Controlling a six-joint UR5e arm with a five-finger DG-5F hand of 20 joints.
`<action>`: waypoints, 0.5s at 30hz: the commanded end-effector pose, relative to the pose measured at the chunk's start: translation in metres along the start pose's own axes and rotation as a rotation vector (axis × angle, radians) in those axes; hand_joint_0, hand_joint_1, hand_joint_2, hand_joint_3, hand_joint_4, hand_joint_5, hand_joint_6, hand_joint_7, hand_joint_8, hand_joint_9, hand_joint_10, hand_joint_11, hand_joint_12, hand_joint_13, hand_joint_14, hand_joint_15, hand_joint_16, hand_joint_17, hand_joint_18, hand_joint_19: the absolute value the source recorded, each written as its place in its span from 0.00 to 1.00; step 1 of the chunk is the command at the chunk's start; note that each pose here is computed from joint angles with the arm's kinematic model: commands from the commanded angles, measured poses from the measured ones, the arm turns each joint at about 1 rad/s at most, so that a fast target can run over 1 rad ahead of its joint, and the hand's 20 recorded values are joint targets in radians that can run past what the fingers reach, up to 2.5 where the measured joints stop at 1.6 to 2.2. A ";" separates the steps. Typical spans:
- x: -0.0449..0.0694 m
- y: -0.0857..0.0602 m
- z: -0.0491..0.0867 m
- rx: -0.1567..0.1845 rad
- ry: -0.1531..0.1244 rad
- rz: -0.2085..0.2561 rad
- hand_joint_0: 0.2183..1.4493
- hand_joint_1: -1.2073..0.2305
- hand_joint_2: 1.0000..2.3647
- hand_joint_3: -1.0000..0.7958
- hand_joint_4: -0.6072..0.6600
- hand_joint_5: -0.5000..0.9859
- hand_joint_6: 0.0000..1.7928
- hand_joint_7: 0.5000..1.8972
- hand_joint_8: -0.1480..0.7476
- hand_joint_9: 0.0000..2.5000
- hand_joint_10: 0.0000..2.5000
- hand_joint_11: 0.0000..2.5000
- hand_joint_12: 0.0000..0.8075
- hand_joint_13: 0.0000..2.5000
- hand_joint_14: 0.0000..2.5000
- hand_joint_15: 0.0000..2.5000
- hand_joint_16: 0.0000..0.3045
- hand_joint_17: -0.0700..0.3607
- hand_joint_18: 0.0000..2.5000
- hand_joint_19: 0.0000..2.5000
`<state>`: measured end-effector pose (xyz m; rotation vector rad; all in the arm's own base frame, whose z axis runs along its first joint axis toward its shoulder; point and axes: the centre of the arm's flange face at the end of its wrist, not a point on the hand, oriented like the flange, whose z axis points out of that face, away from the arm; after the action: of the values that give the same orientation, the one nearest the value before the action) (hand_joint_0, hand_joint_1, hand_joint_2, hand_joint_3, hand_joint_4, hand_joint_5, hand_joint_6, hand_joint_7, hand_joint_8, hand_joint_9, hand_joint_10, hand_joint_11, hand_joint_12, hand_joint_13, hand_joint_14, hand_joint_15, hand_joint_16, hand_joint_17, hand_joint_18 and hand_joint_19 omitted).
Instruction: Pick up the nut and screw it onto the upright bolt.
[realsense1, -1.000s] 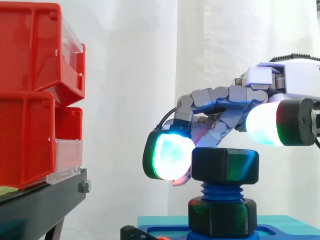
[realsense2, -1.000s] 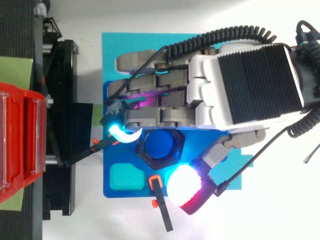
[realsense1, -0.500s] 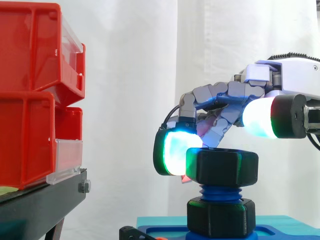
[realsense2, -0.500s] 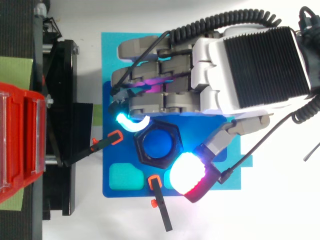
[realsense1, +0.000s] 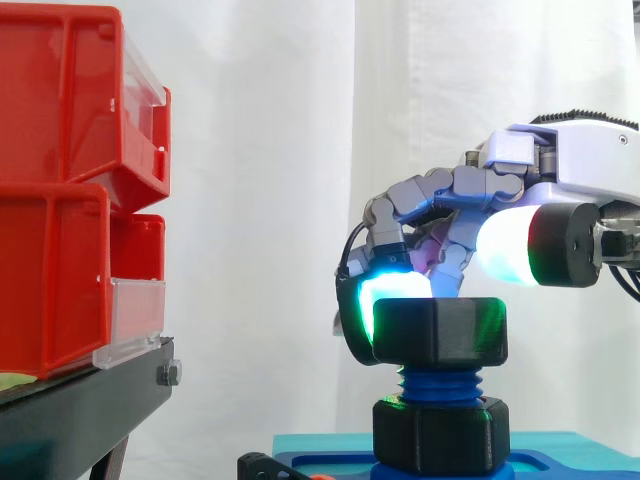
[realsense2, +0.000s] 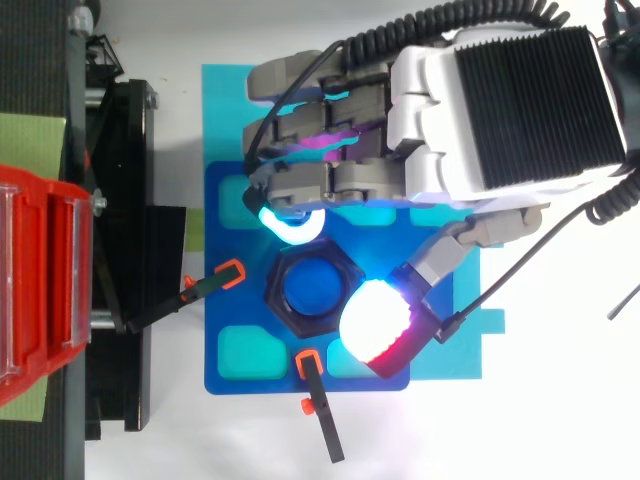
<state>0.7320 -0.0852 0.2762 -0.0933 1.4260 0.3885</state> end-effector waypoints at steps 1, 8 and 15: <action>-0.001 -0.001 0.000 -0.002 -0.002 -0.003 0.26 0.59 0.00 0.28 0.54 0.36 0.34 0.56 0.44 0.52 0.00 0.03 0.22 0.36 0.00 0.00 0.04 0.23 0.21 0.00; -0.002 -0.003 -0.001 -0.006 -0.007 -0.005 0.26 0.59 0.00 0.28 0.59 0.36 0.28 0.70 0.45 0.56 0.00 0.05 0.21 0.38 0.00 0.00 0.04 0.22 0.24 0.00; -0.005 -0.005 0.001 -0.011 -0.037 -0.015 0.23 0.63 0.00 0.28 0.68 0.28 0.28 0.39 0.47 0.43 0.00 0.02 0.29 0.29 0.00 0.00 0.07 0.28 0.18 0.00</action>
<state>0.7330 -0.0899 0.2791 -0.1027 1.4016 0.3861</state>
